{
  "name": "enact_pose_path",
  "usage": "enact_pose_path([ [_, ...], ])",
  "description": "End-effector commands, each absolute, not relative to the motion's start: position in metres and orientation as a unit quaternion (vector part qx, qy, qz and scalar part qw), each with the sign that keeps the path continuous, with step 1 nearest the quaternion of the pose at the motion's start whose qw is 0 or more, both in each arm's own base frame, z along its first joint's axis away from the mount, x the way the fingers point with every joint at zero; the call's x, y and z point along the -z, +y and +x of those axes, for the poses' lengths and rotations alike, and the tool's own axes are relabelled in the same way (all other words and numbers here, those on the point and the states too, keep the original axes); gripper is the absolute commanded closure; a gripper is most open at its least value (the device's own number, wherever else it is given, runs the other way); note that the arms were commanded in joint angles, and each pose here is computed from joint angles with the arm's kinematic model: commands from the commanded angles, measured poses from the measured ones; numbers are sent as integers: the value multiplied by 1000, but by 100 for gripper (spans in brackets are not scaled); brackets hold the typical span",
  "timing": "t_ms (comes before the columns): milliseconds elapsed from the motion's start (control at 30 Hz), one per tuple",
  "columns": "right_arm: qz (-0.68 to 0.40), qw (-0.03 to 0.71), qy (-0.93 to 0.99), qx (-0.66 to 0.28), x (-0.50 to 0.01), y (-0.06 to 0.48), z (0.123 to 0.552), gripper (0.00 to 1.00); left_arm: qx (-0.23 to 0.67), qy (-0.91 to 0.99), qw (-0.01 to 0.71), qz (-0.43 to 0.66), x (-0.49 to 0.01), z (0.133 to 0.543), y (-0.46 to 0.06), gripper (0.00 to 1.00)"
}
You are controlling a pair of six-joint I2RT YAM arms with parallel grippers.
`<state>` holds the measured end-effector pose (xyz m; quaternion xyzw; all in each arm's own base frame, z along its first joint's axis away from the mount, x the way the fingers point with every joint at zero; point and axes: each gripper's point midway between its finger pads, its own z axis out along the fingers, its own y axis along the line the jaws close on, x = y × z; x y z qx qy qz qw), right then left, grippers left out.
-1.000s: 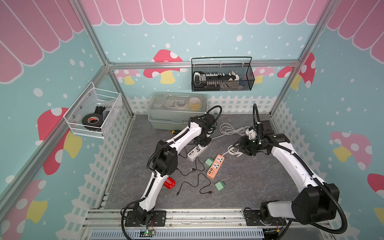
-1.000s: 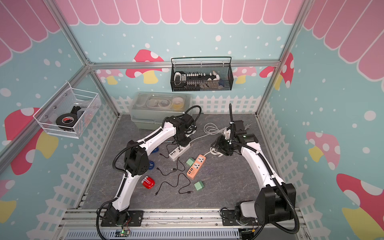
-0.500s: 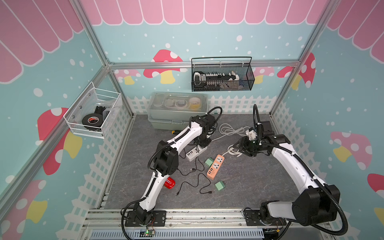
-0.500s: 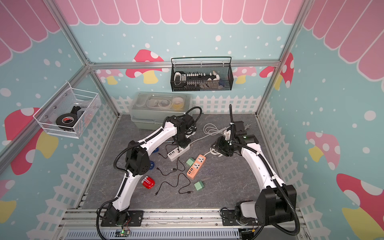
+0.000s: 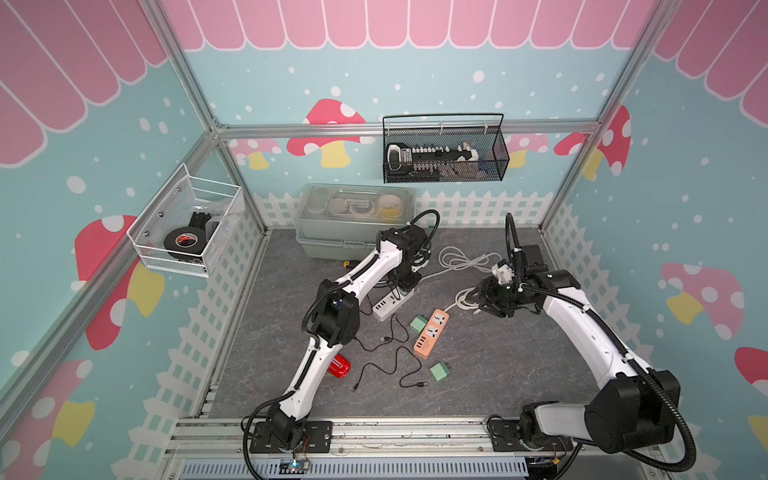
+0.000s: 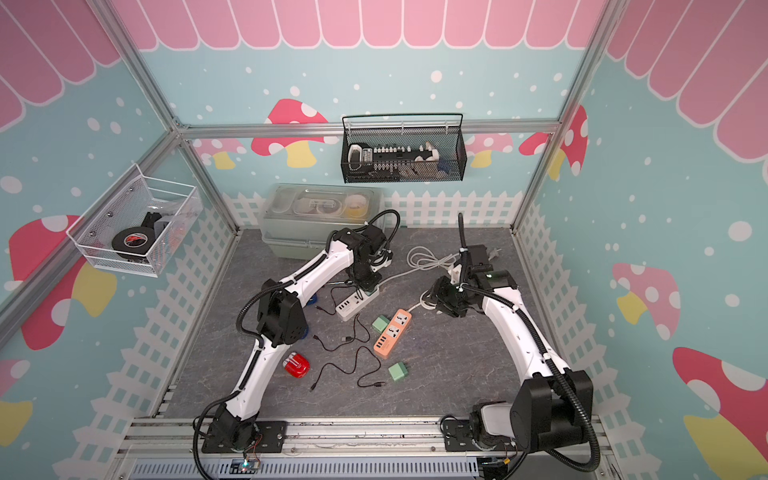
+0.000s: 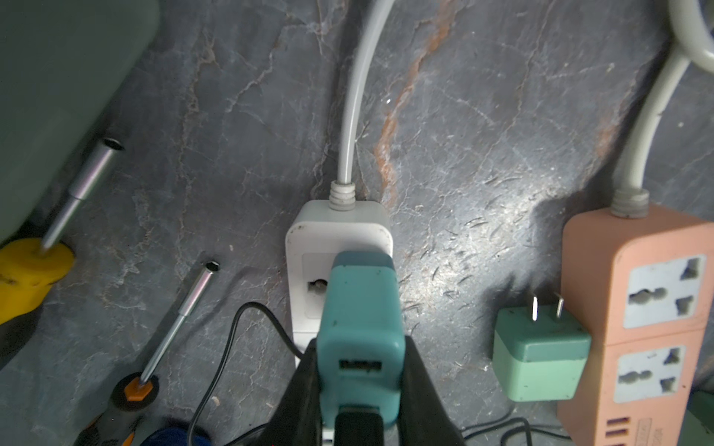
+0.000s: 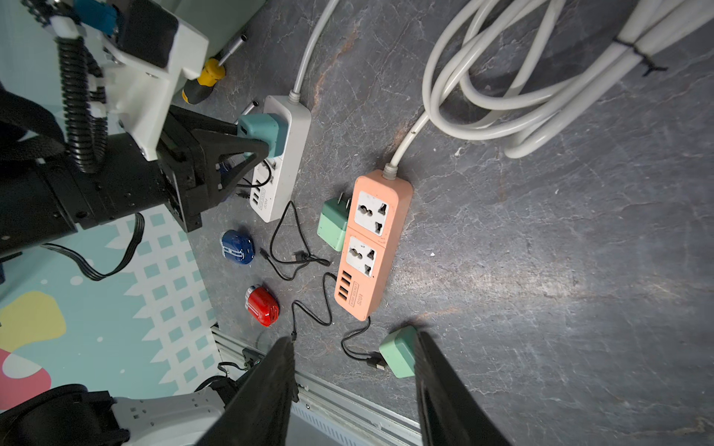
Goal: Charge the electric shaver
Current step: Insert the plug into the socket.
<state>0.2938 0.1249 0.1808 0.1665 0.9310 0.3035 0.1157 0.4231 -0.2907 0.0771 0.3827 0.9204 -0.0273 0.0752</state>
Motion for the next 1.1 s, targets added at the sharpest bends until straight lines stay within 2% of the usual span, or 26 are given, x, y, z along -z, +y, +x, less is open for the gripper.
enact_pose_path([
  [0,175,105,933,-296,-177,120,282,50,8,919,42,392,-36,428,-282,94],
  [367,191,106,931,-294,-177,119,284,51,2,920,23,391,-12,423,-286,90],
  [400,191,106,930,-296,-177,119,285,51,-1,919,20,393,-11,421,-285,89],
  [467,193,107,929,-296,-176,119,286,51,-20,917,26,397,-15,421,-283,78],
  [533,192,108,929,-296,-176,119,286,50,-23,920,42,389,-27,426,-284,68],
  [633,189,114,929,-295,-178,119,287,50,1,925,78,373,-54,432,-295,61],
  [867,185,121,928,-298,-183,120,289,49,48,924,140,352,-116,428,-317,54],
  [1067,183,123,928,-300,-183,120,290,48,56,923,160,345,-143,419,-319,46],
])
